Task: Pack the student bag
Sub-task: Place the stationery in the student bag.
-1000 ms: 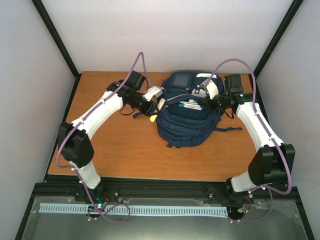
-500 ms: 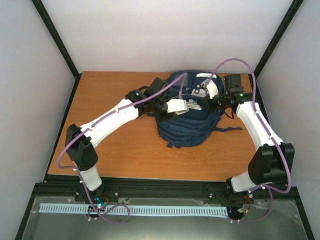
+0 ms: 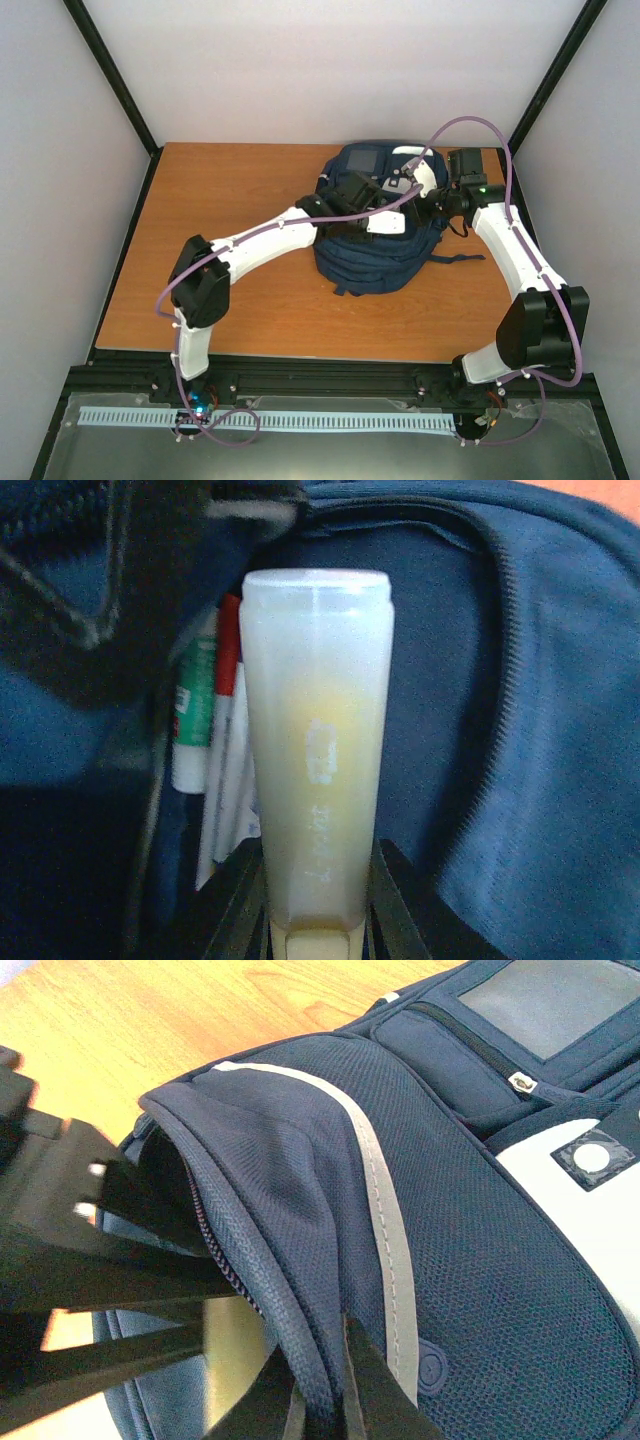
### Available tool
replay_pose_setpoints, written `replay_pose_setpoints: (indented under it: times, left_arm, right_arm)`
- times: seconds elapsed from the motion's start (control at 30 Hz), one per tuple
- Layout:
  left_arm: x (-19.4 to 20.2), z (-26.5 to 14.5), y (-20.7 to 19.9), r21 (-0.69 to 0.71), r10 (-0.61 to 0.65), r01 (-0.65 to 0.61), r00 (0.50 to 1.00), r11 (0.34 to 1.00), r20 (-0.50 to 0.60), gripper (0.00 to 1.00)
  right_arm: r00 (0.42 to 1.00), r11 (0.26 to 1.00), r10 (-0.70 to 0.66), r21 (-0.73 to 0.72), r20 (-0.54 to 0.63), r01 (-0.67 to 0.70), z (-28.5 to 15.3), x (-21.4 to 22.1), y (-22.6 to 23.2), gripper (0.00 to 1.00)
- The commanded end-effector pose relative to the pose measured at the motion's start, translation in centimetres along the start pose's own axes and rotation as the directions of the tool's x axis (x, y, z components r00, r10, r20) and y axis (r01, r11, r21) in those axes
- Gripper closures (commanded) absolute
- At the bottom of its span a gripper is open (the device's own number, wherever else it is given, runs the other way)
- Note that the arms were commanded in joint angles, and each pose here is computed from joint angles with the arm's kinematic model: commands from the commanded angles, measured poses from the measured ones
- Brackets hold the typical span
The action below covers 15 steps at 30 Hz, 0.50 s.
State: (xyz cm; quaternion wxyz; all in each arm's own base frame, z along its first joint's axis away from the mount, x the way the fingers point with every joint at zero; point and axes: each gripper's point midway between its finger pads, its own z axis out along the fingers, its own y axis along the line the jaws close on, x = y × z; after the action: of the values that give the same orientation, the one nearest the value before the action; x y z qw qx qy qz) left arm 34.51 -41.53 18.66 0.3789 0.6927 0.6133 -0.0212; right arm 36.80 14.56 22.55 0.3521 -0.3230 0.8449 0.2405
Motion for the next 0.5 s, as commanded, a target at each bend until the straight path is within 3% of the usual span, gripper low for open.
replay_pose_setpoints:
  times: [0.0,0.03,0.1,0.27,0.47]
  left_arm:
    - [-1.9,1.0,5.2,-0.242,0.043,-0.043,0.999,0.969,-0.005,0.88]
    - [-1.6,1.3,6.0,-0.282,0.032,-0.038,0.999,0.959,-0.027,0.87]
    - [-1.1,1.6,7.2,-0.340,0.003,-0.025,0.998,0.940,-0.064,0.74]
    - [-1.2,0.7,6.2,-0.293,-0.024,0.012,0.999,0.956,-0.037,0.45]
    - [-2.1,-3.7,4.6,-0.208,-0.104,0.110,0.994,0.972,0.037,0.41]
  right_arm:
    - [0.991,0.996,-0.046,-0.071,0.127,0.055,-1.4,-3.4,1.8,0.97]
    - [0.991,0.996,-0.046,-0.067,0.127,0.055,-1.5,-3.4,1.8,0.97]
    - [0.990,0.997,-0.051,-0.059,0.128,0.059,-1.6,-3.4,1.7,0.97]
    - [0.990,0.997,-0.048,-0.059,0.129,0.056,-1.6,-3.4,1.7,0.97]
    - [0.992,0.997,-0.067,-0.041,0.111,0.072,-1.6,-2.9,1.6,0.97]
